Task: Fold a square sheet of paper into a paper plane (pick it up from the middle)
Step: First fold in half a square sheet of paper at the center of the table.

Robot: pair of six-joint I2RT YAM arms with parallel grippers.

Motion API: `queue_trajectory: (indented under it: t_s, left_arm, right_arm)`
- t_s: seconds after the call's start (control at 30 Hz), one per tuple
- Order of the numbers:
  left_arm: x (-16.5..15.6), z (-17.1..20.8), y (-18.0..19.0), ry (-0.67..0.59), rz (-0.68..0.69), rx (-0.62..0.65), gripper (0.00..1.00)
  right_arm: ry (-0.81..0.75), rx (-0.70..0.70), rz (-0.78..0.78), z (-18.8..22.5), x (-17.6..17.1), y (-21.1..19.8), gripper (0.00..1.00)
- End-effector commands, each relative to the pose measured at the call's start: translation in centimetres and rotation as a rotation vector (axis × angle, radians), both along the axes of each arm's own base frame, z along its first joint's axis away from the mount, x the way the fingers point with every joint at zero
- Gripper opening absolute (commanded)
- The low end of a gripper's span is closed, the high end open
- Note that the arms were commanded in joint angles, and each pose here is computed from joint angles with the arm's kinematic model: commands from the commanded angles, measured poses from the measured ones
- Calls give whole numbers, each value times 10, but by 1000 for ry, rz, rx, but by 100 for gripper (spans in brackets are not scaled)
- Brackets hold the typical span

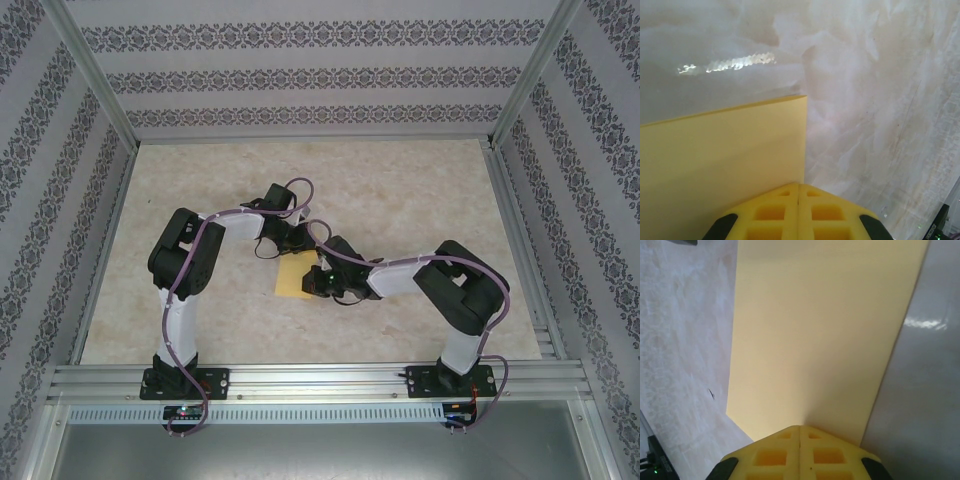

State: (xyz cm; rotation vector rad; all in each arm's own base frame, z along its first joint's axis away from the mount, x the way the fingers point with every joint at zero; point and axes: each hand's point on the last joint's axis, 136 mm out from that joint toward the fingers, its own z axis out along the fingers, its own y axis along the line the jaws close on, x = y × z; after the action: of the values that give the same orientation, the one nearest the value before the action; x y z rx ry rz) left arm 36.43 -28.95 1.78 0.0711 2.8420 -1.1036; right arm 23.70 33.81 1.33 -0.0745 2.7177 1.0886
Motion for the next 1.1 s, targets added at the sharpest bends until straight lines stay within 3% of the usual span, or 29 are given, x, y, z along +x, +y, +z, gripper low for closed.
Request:
queue_trajectory:
  t_s: [0.0, 0.3, 0.47, 0.7, 0.8, 1.07]
  left_arm:
    - [-11, -53, 44, 78, 80, 205, 3]
    - [-10, -47, 43, 70, 75, 197, 3]
    - [-8, -37, 37, 56, 68, 162, 3]
    - [25, 35, 7, -83, 47, 2, 11]
    - [32, 64, 3, -129, 71, -43, 19]
    - [32, 80, 61, -136, 310, 21, 33]
  right_arm:
    - [116, -47, 27, -24, -40, -13, 0]
    - [61, -60, 50, -5, -36, -17, 1]
    - [-25, -29, 5, 23, -14, -22, 1]
    - [-150, -134, -192, 55, 34, -63, 4]
    - [-175, -161, -237, 61, 50, -74, 8]
    - [-155, -133, -147, 65, 79, -21, 10]
